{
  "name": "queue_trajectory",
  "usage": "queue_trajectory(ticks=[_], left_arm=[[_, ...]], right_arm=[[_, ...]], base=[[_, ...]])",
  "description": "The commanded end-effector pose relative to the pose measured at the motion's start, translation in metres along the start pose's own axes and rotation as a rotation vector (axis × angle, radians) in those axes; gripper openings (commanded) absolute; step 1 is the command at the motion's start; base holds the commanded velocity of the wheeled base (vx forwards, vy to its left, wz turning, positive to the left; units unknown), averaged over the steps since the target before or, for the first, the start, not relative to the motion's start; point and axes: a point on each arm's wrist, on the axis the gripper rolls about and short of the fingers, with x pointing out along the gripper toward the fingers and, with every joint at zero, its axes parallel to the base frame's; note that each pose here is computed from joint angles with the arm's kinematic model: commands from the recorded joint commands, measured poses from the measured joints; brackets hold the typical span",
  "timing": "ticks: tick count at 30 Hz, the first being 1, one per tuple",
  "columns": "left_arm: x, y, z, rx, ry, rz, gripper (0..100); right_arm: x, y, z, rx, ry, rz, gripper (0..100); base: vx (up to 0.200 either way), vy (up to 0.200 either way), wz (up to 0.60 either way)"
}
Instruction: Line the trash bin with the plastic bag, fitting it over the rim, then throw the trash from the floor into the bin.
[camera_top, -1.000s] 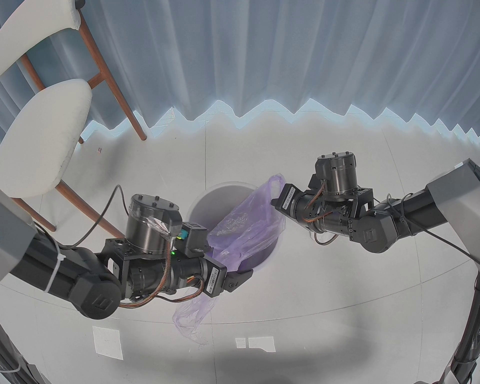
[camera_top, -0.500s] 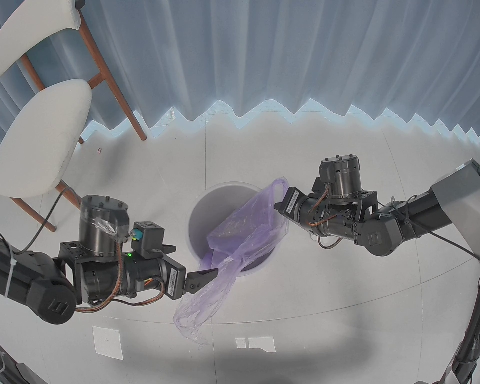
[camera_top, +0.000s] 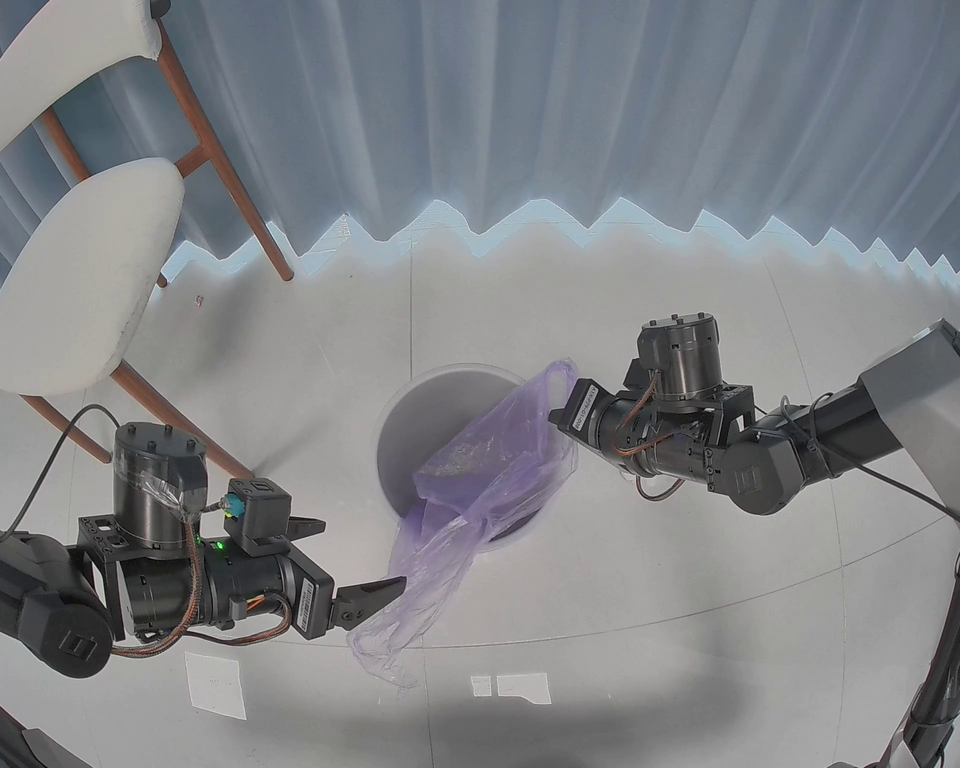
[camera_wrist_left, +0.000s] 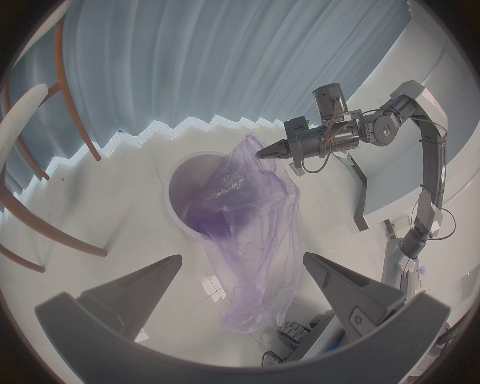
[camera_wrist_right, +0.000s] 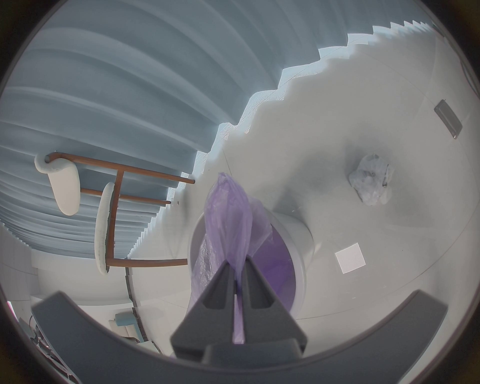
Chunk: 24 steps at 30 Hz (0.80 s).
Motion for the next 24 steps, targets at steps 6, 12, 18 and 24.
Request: queue_trajectory(ticks=[6,12,18,24], left_arm=[[0.008,0.0,-0.003,0.0,0.026,-0.002,100],[0.018,0.002,0.0,-0.002,0.035,-0.001,100],[0.036,0.005,0.004,0.017,0.047,-0.001,100],[0.047,0.007,0.005,0.015,0.058,-0.002,100]], right_arm=[[0.0,0.002,0.0,-0.001,0.001,0.006,0],[0.001,0.001,-0.001,-0.001,0.003,0.005,0],[0.0,0.002,0.0,0.028,0.002,0.006,0],[-0.001,0.002,0.0,0.031,0.0,0.007,0]], base=[[0.0,0.0,0.0],[0.0,0.0,0.0],[0.0,0.0,0.0],[0.0,0.0,0.0]])
